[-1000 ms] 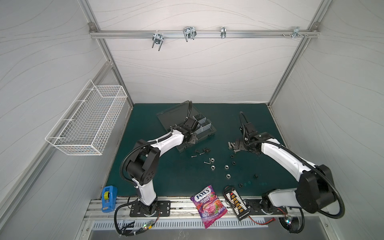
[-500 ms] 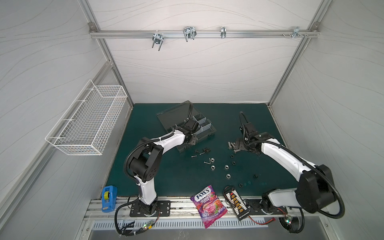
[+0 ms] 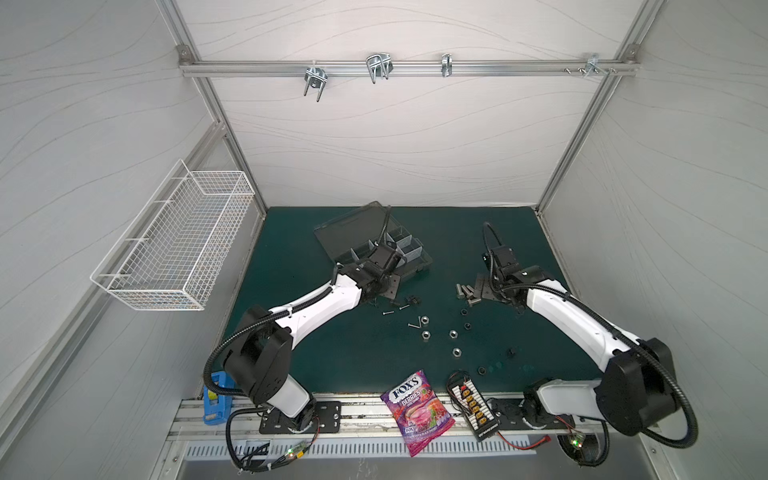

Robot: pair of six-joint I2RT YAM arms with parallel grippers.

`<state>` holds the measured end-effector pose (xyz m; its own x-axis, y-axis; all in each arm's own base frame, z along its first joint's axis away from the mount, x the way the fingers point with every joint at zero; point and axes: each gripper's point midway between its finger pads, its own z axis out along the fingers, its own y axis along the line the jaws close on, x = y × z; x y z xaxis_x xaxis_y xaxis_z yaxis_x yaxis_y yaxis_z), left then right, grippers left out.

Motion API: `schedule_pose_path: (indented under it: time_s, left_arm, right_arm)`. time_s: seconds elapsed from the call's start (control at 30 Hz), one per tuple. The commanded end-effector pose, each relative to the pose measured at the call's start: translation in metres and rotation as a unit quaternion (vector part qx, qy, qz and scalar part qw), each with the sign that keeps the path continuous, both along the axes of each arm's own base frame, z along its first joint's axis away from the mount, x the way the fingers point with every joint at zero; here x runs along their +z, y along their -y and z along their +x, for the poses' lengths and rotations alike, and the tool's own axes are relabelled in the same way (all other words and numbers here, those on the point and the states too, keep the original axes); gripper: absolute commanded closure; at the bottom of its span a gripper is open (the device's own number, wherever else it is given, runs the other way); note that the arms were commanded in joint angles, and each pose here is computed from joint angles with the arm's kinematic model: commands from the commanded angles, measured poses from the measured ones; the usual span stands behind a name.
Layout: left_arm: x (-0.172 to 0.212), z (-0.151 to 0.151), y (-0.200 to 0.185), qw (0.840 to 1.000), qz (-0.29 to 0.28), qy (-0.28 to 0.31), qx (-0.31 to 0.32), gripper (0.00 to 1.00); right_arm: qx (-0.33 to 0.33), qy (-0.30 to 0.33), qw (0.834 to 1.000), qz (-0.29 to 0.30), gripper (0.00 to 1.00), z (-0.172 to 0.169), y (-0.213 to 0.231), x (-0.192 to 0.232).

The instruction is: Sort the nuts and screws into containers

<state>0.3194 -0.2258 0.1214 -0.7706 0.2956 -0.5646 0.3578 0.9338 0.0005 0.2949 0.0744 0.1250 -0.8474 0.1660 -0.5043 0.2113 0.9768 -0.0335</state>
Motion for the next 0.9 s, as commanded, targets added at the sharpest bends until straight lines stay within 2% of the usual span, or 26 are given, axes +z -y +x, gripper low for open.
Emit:
schedule_pose_path:
  time_s: [0.0, 0.1, 0.23, 0.37, 0.47, 0.87]
  left_arm:
    - [-0.021, -0.025, 0.01, 0.998, 0.024, -0.023, -0.045, 0.38]
    - [-0.041, -0.032, 0.015, 0.996, 0.043, -0.047, -0.069, 0.34]
    - [-0.054, -0.026, 0.016, 0.992, 0.09, -0.034, -0.086, 0.34]
    - [-0.057, -0.016, 0.015, 0.991, 0.11, -0.023, -0.075, 0.34]
    - [-0.064, -0.013, 0.015, 0.992, 0.11, -0.031, -0.058, 0.37]
    - [-0.077, -0.001, 0.021, 0.997, 0.052, -0.053, 0.021, 0.37]
  right_arm:
    - [-0.022, -0.001, 1.0, -0.013, 0.01, -0.009, 0.01, 0.0]
    - [-0.024, 0.001, 1.0, -0.009, 0.01, -0.009, 0.009, 0.0]
    - [-0.023, 0.002, 1.0, -0.008, 0.01, -0.009, 0.009, 0.0]
    - [-0.022, 0.002, 1.0, -0.006, 0.01, -0.009, 0.008, 0.001]
    - [-0.022, 0.002, 1.0, -0.006, 0.01, -0.01, 0.008, 0.0]
    - [-0.017, 0.001, 1.0, 0.002, 0.01, -0.01, 0.006, -0.003]
